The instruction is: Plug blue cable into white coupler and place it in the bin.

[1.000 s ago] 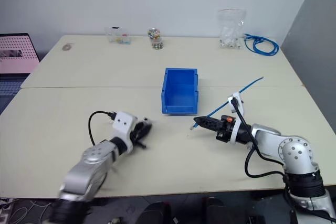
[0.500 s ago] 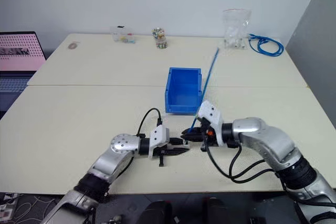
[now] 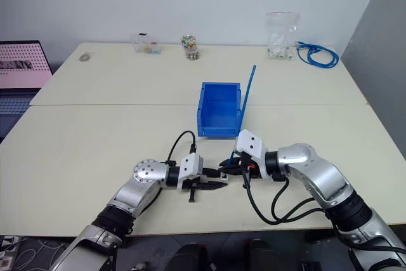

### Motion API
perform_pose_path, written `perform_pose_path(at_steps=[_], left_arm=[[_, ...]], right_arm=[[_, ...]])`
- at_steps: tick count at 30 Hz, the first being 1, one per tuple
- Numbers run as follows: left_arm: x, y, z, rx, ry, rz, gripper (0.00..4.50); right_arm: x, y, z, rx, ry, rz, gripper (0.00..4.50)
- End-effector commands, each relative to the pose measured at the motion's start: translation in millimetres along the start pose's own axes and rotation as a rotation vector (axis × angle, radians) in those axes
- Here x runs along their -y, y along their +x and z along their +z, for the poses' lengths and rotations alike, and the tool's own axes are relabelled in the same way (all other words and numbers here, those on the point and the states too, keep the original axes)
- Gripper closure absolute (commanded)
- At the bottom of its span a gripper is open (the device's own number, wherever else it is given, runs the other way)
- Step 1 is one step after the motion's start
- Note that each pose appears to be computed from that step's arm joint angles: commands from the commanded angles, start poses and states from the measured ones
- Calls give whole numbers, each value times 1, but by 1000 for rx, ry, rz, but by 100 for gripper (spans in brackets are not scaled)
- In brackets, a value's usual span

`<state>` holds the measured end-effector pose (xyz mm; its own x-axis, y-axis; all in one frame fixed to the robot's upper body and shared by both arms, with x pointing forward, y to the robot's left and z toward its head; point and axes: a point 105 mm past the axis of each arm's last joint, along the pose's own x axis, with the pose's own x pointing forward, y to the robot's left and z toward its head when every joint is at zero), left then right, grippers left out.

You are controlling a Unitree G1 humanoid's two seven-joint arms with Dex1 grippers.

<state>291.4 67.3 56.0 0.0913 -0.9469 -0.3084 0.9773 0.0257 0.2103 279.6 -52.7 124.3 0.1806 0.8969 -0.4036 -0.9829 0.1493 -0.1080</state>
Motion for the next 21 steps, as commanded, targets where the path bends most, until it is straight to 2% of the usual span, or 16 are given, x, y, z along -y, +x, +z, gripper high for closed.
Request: perform_pose_path(at_steps=[1,11,21], left_arm=[[6,-4,-12,-35,-34,-21,375],[7,-8,-16,-44,-49,7,375],[6,-7,-13,-30,-58,26,375]], right_arm=[[-3,1,-3,-29,-14,32,444],[-10,13,-25,-118,-31,92,444],[-16,14,-31,-156,-51,157,444]])
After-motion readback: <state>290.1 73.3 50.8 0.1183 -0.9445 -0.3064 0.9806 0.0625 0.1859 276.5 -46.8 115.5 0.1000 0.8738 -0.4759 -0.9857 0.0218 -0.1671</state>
